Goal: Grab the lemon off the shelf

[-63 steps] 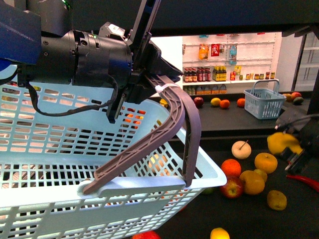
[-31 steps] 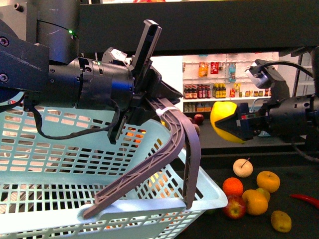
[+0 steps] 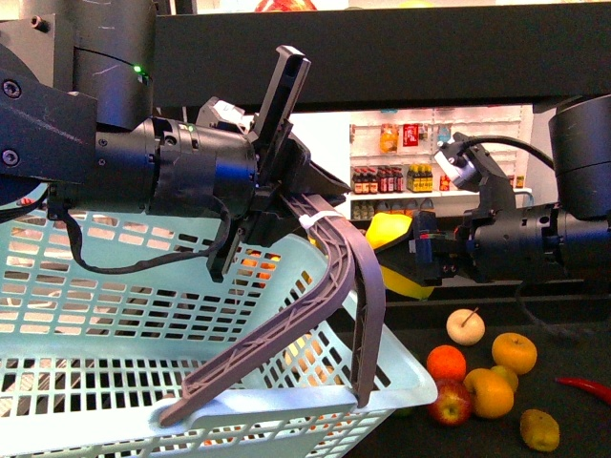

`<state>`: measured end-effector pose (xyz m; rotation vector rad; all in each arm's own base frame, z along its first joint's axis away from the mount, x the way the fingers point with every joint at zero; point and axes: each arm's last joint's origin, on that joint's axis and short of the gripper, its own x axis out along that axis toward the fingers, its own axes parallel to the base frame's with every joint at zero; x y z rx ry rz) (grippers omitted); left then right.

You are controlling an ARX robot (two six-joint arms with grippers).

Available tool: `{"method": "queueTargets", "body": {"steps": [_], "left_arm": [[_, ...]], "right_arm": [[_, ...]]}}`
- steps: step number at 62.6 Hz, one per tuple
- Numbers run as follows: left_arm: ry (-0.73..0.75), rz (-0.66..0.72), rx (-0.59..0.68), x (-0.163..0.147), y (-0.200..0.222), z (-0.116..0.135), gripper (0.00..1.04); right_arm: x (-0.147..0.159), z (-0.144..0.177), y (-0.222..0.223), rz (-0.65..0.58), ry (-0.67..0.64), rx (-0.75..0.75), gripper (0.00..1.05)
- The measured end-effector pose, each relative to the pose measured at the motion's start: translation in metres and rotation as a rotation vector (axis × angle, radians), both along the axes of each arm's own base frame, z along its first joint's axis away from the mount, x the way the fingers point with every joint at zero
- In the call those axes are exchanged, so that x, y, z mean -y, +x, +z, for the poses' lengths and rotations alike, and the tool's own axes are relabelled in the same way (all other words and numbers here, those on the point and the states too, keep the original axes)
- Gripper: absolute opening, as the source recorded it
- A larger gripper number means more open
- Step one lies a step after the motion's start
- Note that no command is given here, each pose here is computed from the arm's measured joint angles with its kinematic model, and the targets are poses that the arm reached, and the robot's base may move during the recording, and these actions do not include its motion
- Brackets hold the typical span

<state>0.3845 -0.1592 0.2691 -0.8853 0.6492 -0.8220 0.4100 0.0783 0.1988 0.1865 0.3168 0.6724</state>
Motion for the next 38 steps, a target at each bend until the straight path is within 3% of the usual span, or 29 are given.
{"method": "queueTargets", "body": {"steps": [38], "left_arm": [[0.0, 0.0, 0.0, 0.0, 0.0, 0.0, 0.07]], "right_arm": [[-0.025, -0.023, -0.009, 0.038, 0.002, -0.074, 0.64]]}}
